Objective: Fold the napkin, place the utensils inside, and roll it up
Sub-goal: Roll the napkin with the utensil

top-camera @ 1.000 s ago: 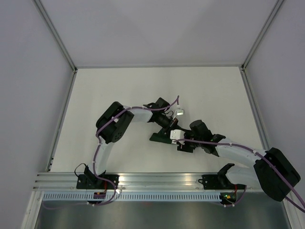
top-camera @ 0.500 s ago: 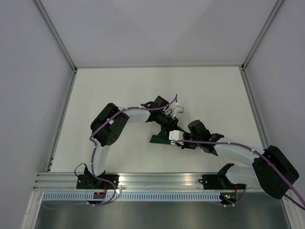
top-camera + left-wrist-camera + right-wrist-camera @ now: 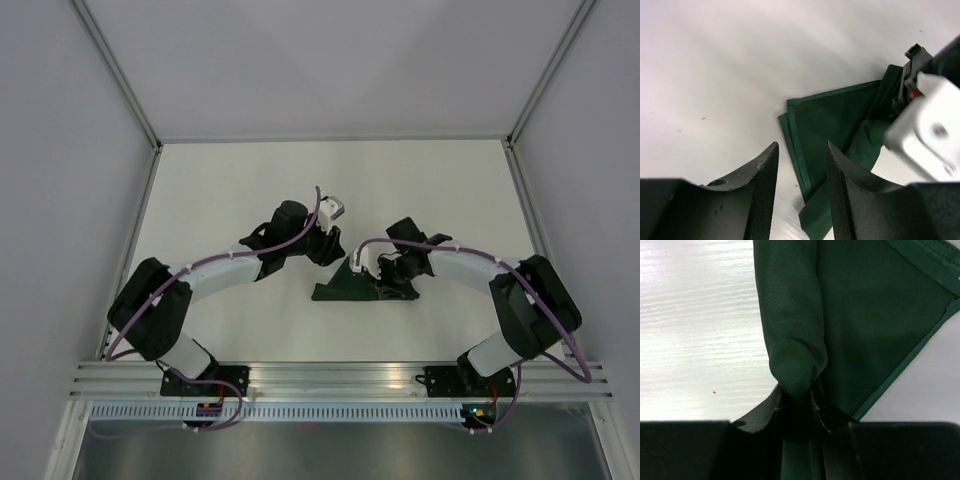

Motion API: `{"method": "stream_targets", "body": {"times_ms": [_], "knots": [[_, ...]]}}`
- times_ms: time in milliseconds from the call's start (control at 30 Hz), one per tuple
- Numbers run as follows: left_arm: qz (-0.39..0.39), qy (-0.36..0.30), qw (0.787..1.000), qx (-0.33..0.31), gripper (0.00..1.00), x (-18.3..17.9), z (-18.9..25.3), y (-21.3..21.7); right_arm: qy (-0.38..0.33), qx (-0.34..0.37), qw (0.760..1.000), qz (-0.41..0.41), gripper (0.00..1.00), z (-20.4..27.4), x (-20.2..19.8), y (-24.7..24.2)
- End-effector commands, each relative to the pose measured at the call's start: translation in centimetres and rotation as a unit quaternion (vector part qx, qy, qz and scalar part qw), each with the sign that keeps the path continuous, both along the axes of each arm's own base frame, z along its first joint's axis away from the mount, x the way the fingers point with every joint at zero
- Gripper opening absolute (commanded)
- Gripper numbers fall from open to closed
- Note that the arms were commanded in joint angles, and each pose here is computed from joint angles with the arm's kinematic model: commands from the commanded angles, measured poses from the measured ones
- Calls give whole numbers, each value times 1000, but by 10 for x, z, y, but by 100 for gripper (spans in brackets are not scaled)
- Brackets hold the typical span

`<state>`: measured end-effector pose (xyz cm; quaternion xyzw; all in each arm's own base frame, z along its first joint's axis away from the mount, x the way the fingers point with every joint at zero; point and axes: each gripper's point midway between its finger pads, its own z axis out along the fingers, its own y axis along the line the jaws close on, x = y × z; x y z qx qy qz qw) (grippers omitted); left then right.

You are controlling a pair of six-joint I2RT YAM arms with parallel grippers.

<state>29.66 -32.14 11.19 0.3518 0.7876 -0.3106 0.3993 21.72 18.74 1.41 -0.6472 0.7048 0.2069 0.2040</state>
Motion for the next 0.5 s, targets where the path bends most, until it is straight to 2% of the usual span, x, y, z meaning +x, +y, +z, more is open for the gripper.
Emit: {"method": "stream_targets", "body": {"times_ms": [0, 67, 100, 133, 233, 300, 467], "knots": [[92, -92, 991, -22, 48, 20, 34, 19, 145, -30, 989, 13, 15, -19, -31, -21], [105, -126, 986, -6, 49, 12, 28, 24, 160, -24, 987, 13, 15, -16, -14, -20], [93, -152, 984, 3, 49, 7, 32, 23, 209, -34, 977, 13, 15, -25, -25, -23], [113, -165, 979, 24, 49, 6, 22, 32, 223, -34, 974, 11, 15, -27, -23, -24], [100, -220, 969, 42, 51, -11, 19, 23, 270, -41, 962, 16, 15, -35, -20, -23], [69, -255, 963, 52, 52, -26, 19, 8, 292, -43, 955, 12, 15, -40, -14, -22], [-2, -289, 952, 104, 53, -58, -11, -25, 316, -36, 948, 2, 15, -47, -5, -21]]}}
